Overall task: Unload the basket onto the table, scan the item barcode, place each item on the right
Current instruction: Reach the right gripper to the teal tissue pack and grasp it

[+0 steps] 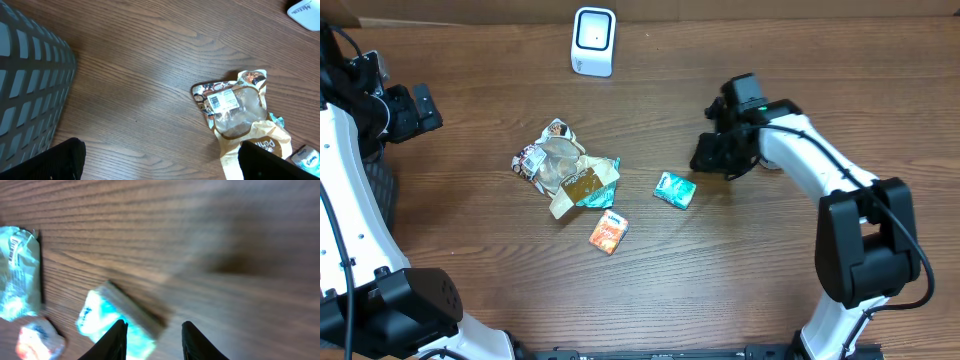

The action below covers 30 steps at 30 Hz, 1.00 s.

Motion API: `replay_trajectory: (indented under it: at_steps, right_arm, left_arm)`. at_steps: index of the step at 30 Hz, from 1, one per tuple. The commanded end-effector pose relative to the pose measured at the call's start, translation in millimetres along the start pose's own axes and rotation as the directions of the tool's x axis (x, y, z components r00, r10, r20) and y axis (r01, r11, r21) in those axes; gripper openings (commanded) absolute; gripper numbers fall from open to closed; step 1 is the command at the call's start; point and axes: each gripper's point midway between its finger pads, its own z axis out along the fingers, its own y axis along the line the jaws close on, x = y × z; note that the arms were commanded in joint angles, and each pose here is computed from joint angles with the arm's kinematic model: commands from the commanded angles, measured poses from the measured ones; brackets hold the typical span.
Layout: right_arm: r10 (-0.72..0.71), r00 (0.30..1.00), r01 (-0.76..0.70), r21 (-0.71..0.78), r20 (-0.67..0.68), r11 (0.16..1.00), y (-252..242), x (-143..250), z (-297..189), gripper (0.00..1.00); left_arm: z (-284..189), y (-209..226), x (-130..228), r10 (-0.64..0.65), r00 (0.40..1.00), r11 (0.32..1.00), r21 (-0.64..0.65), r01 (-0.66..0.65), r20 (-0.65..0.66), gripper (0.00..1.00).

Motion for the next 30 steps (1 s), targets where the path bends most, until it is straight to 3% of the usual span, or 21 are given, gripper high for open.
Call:
replay_trajectory:
  at_steps: [1, 7, 14, 17, 30]
  right_arm:
    - [-0.228, 0.974, 0.228, -0.053, 0.016, 0.972, 12, -2, 1, 0.33]
    - [-0.322, 0.947, 0.319, -0.169, 0.015, 0.932, 30, 12, 12, 0.33]
    - [-0.284, 0.953, 0.261, -0.192, -0.104, 0.946, 19, 34, 38, 0.32]
    - [-0.263, 0.952, 0.230, -0.200, -0.156, 0.952, 18, 46, 37, 0.27]
    - [-0.178, 0.948, 0.104, -0.271, -0.265, 0.957, 29, 72, 28, 0.29]
  left_arm:
    - [2, -1, 0, 0.022, 1.000, 1.000, 0.004, -0.022, -0.005, 1.00]
    - [2, -1, 0, 0.022, 1.000, 1.000, 0.004, -0.022, -0.005, 1.00]
    - [2, -2, 0, 0.025, 1.000, 1.000, 0.005, -0.025, -0.005, 1.00]
    - [2, -1, 0, 0.022, 1.000, 1.000, 0.004, -0.022, -0.005, 1.00]
    - [2, -1, 0, 0.023, 1.000, 1.000, 0.004, -0.023, -0.005, 1.00]
